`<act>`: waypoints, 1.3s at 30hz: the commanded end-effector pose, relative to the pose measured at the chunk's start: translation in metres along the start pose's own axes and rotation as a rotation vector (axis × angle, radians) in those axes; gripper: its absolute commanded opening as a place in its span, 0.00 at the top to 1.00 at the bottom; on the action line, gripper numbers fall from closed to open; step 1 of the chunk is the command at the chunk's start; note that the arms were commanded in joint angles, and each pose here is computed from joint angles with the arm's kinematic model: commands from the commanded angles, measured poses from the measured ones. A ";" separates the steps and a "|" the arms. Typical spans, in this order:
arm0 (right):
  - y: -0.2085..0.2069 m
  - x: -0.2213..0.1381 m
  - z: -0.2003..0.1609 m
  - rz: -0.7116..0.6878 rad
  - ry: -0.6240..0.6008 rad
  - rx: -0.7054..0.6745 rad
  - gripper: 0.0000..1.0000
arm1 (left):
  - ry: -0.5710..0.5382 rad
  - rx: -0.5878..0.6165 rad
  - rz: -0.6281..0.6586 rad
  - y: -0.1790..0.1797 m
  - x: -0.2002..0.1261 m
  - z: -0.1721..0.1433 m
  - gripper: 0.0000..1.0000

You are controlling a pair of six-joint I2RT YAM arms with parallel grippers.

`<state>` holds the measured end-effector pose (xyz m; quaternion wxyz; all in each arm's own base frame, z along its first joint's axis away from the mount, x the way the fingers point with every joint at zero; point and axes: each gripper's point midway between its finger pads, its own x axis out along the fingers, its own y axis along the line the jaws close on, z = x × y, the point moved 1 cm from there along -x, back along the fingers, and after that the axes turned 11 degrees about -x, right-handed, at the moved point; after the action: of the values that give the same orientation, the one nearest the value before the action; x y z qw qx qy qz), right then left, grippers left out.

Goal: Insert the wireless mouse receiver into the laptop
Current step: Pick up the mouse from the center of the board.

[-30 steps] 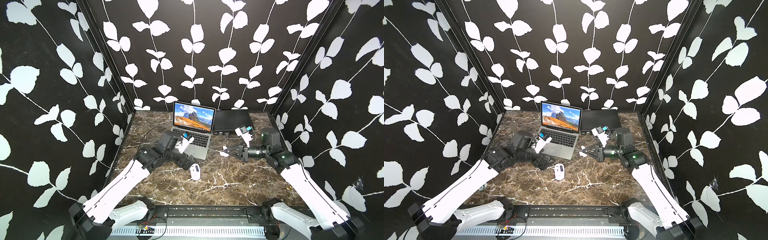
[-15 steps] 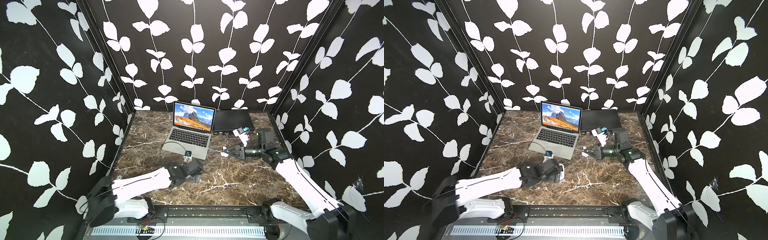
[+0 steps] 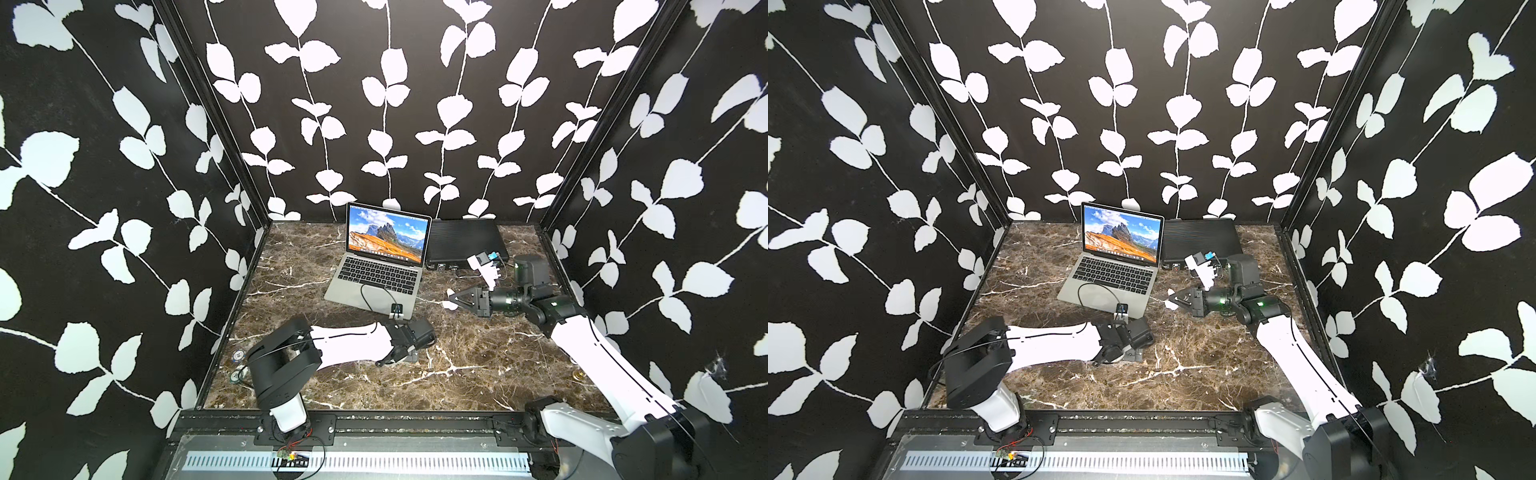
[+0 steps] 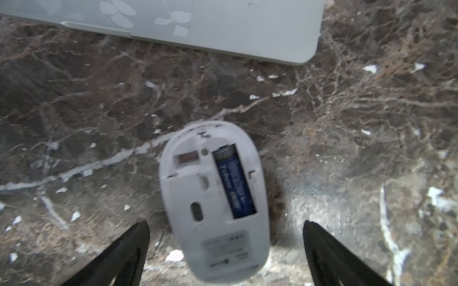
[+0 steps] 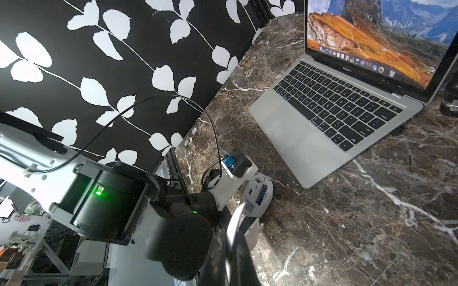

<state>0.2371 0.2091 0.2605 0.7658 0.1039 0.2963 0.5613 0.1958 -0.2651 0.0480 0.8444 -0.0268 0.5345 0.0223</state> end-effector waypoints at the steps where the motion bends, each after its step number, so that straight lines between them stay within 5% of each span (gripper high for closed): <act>1: 0.000 -0.002 0.013 0.001 -0.029 -0.039 1.00 | 0.012 0.010 0.032 0.004 0.002 -0.004 0.01; 11: -0.003 -0.002 0.012 -0.002 -0.030 -0.031 1.00 | 0.055 0.077 0.114 0.027 0.011 -0.019 0.17; 23: -0.005 -0.001 0.011 0.001 -0.030 -0.021 1.00 | 0.160 0.187 0.050 0.033 0.032 -0.030 0.38; 32: -0.005 -0.005 0.021 0.019 -0.071 0.010 1.00 | 0.186 0.423 -0.157 0.015 0.013 -0.016 0.46; 39: 0.006 -0.022 0.043 0.023 -0.151 0.031 1.00 | 0.048 0.603 -0.459 -0.013 -0.057 0.034 0.46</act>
<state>0.2538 0.2001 0.2750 0.7744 0.1522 0.2862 0.5434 0.2015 -0.2577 0.0651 0.7883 0.0991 0.5666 -0.2183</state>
